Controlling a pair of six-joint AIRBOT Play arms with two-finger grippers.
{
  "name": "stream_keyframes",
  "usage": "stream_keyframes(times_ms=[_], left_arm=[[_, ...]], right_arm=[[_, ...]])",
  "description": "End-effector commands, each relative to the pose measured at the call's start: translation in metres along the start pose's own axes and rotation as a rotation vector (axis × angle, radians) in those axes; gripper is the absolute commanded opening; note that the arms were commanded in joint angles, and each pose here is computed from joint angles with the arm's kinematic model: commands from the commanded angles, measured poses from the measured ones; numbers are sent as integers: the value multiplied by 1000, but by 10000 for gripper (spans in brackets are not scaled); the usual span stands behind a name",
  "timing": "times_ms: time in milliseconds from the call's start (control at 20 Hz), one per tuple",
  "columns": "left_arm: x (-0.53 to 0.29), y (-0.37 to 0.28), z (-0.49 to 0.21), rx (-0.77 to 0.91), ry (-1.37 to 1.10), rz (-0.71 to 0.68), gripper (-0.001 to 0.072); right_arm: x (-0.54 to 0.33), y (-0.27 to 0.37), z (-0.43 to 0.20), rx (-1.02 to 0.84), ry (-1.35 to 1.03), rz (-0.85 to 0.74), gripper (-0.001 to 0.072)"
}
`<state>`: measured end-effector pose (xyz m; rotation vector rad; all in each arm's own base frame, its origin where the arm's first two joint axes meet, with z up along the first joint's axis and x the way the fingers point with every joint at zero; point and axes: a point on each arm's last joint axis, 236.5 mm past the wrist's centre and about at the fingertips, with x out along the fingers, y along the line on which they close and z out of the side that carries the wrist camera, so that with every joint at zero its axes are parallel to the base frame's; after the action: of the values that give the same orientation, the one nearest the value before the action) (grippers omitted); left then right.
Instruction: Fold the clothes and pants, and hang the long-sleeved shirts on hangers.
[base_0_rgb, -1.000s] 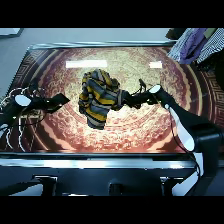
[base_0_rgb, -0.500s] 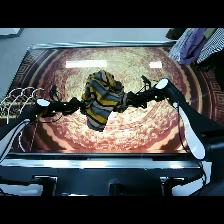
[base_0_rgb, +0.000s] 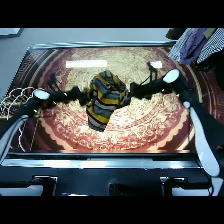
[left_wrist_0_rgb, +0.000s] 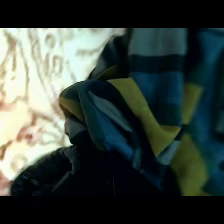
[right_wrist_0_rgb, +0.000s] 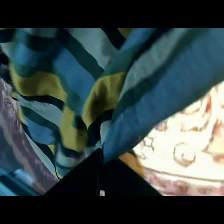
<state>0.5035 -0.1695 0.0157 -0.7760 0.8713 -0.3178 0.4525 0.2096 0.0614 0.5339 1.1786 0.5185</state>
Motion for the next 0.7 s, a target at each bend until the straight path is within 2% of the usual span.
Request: stream_keyframes(times_ms=[0,150,300,450,650], left_arm=[[-85,-79,78,165,-170,-59,21],[-216,-164,131,318,-431,-77,21],[-327,-220,124,393,-616,-122,23],[-406,-232,91,406,-715,-91,23],[-473,-215,58,392,-803,18,24]], right_arm=[[-95,32,57,-181,-267,-120,34],[-233,93,92,-339,-603,-212,34],[-344,155,65,-452,-834,-198,34],[-419,176,8,-507,-958,-238,34],[-489,185,-60,-498,-1095,-258,34]])
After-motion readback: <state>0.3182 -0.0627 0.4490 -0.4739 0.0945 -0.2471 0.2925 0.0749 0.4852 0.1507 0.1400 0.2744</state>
